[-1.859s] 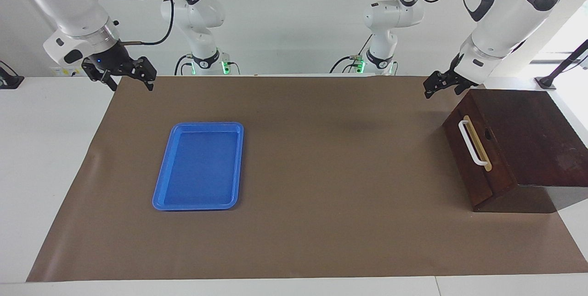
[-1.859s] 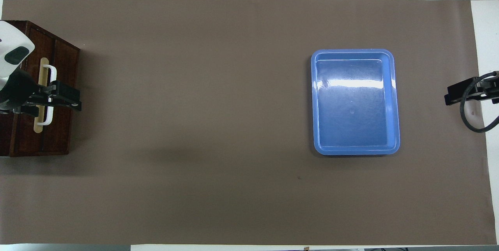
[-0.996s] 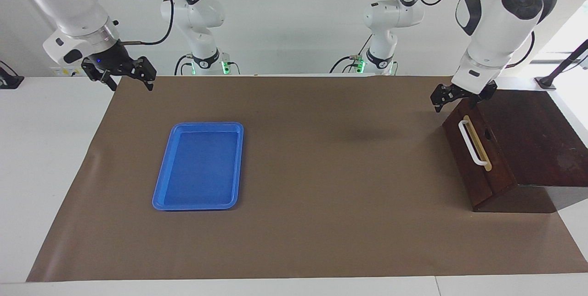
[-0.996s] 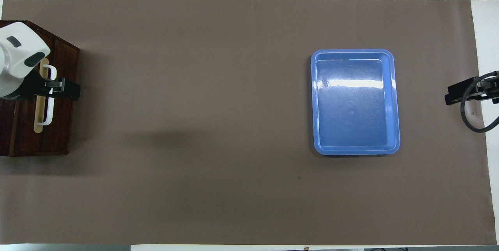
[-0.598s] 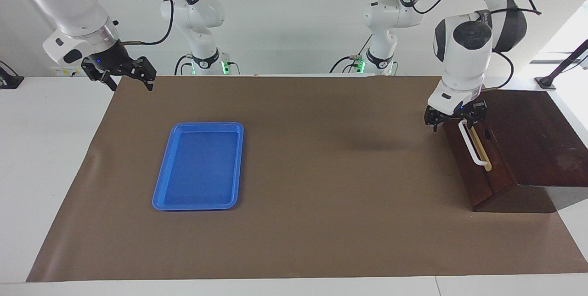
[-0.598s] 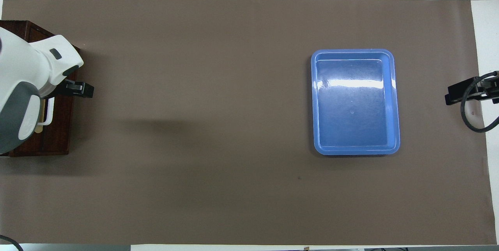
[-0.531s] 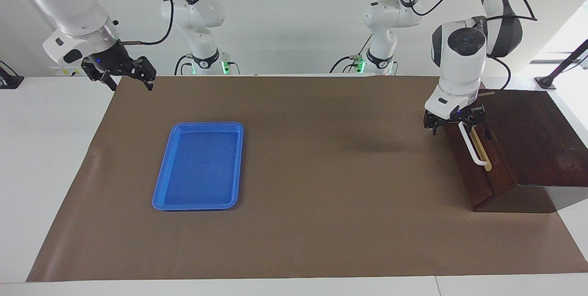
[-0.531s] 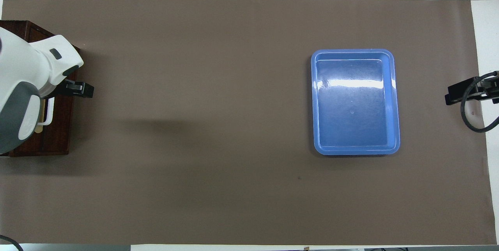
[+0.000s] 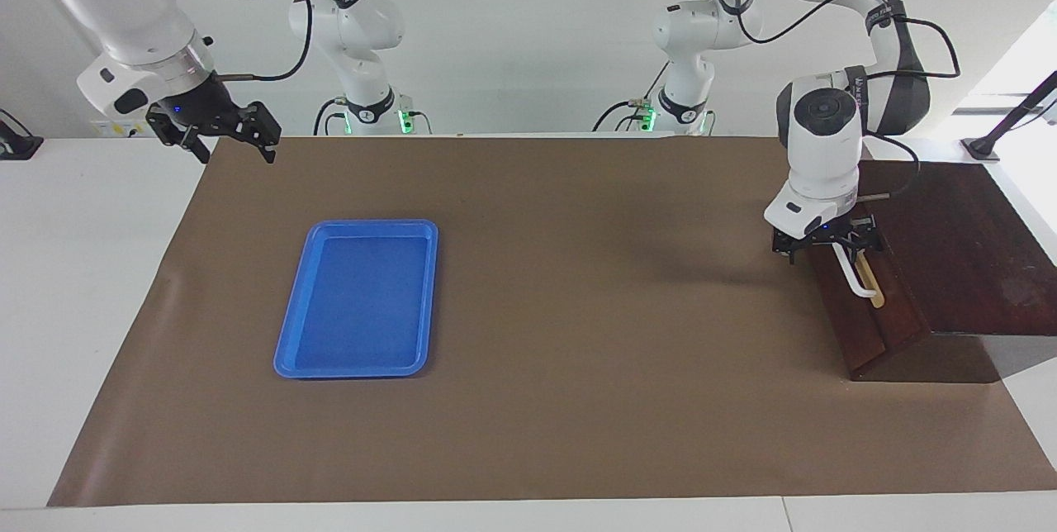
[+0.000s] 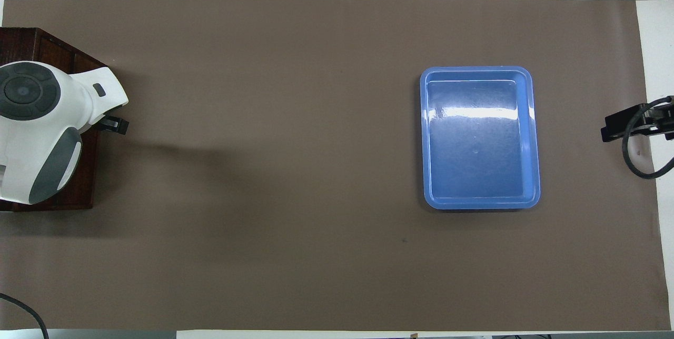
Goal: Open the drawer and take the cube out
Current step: 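Pull the drawer open toward the robot with the left gripper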
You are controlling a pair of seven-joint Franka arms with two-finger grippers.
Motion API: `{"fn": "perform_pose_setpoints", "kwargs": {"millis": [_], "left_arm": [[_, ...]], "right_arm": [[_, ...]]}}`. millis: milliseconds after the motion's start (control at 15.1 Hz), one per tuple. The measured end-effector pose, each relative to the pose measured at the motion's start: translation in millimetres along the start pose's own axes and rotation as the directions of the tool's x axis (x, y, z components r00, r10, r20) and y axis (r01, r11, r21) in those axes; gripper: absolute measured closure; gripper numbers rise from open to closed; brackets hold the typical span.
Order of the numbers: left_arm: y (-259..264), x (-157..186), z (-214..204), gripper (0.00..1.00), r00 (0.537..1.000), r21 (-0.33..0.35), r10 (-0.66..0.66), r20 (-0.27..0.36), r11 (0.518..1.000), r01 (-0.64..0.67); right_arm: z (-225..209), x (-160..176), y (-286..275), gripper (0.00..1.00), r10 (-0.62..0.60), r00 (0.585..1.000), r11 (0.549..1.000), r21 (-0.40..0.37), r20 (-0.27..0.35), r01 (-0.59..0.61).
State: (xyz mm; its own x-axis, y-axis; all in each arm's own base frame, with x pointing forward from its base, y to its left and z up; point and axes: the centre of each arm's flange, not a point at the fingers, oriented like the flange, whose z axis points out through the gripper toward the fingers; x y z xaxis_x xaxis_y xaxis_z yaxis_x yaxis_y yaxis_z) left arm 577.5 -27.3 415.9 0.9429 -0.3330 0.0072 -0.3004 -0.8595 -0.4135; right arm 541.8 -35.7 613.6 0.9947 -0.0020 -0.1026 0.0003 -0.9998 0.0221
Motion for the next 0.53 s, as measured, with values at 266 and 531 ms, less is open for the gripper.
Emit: {"fn": "perform_pose_setpoints", "kwargs": {"millis": [266, 531], "left_arm": [[-12, -12, 25, 0.00, 1.000, -0.014, -0.014, -0.021, 1.000, 0.013], [2, -15, 34, 0.00, 1.000, -0.026, -0.007, -0.022, 1.000, 0.006]], "right_arm": [[0, 0, 2, 0.00, 0.004, 1.000, 1.000, 0.000, 0.000, -0.004], [0, 0, 2, 0.00, 0.004, 1.000, 1.000, 0.000, 0.000, -0.004]]}}
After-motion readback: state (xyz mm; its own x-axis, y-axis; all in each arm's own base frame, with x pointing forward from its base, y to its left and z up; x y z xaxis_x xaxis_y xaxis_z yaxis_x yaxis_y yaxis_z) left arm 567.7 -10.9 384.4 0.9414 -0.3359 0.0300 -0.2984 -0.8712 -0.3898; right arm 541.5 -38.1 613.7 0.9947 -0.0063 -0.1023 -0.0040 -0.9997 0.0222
